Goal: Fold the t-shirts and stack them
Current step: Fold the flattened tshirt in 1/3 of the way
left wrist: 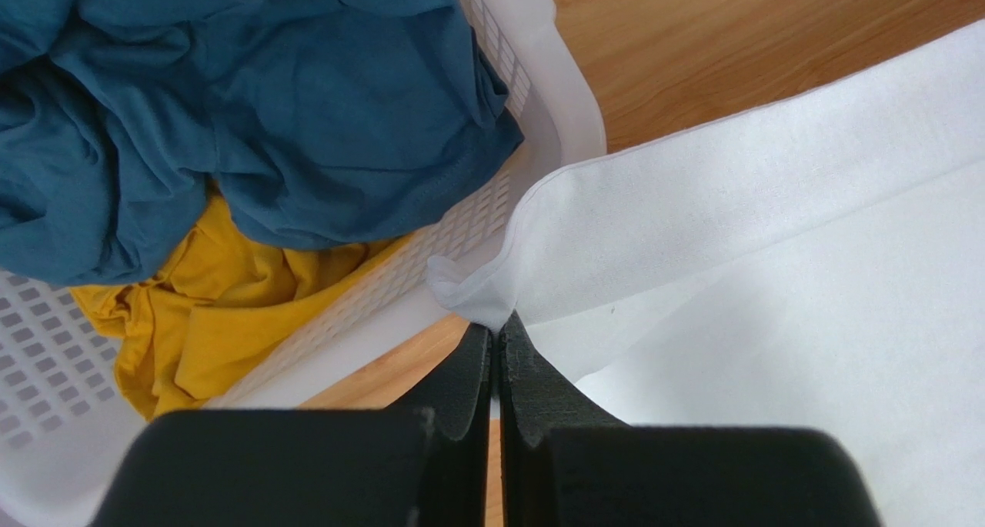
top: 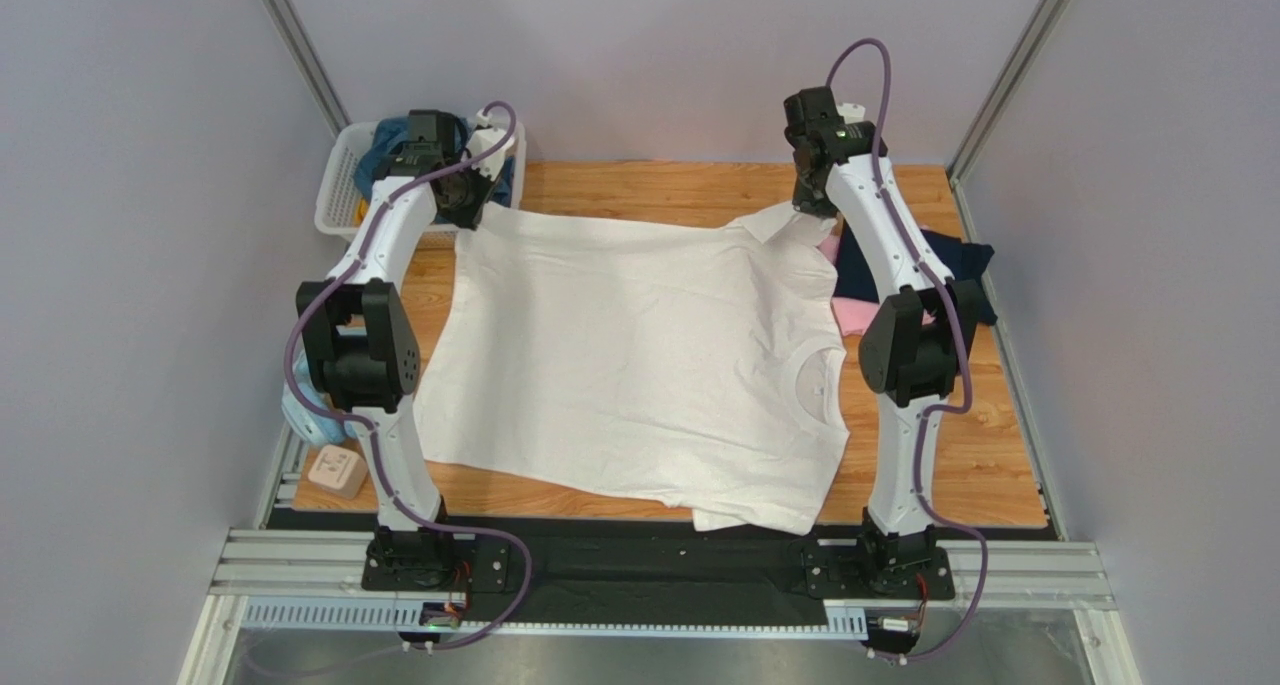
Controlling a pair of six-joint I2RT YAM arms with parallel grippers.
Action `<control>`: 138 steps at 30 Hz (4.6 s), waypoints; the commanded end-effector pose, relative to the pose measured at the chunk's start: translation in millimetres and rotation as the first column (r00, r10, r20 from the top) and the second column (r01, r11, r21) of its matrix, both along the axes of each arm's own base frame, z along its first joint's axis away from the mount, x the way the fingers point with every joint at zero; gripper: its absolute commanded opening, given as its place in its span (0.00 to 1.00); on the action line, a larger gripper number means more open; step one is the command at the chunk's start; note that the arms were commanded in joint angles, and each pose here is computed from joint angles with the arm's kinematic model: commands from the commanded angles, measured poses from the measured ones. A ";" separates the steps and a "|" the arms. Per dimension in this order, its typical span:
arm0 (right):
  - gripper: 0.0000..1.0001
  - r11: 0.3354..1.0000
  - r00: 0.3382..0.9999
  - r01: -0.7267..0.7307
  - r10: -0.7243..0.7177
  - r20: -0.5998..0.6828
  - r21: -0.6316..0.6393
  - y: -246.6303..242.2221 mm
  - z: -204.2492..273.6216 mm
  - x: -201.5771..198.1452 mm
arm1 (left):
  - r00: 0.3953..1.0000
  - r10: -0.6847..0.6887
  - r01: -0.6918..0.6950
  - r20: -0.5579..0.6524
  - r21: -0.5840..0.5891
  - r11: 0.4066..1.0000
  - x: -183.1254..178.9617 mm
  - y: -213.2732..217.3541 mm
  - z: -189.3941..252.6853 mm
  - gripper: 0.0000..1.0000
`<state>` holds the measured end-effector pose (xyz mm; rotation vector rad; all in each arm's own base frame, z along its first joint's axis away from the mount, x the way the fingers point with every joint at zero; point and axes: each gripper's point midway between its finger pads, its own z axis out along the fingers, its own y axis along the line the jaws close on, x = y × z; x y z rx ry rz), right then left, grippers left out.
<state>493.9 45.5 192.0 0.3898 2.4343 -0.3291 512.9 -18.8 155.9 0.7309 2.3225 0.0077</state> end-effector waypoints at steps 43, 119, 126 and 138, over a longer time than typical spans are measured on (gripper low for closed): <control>0.00 0.995 0.971 -0.065 0.046 -0.235 -0.074 9.1 -40.8 -195.0 | 0.989 -0.149 0.150 -0.020 0.140 0.979 -110.1 12.9 -22.2 0.00; 0.28 0.991 0.875 -0.072 0.117 -0.471 0.112 52.4 -183.6 -118.7 | 0.992 -0.124 0.125 -0.017 0.076 0.989 -161.9 27.3 -23.9 1.00; 0.24 0.991 0.879 -0.078 0.121 -0.462 0.111 50.9 -181.7 -120.9 | 0.978 -0.113 0.117 -0.175 0.014 0.993 -148.3 21.3 -73.1 0.85; 0.24 0.992 0.882 -0.075 0.115 -0.456 0.105 48.8 -181.4 -119.4 | 0.963 -0.124 0.132 -0.239 0.020 0.991 -173.2 22.4 -88.1 0.26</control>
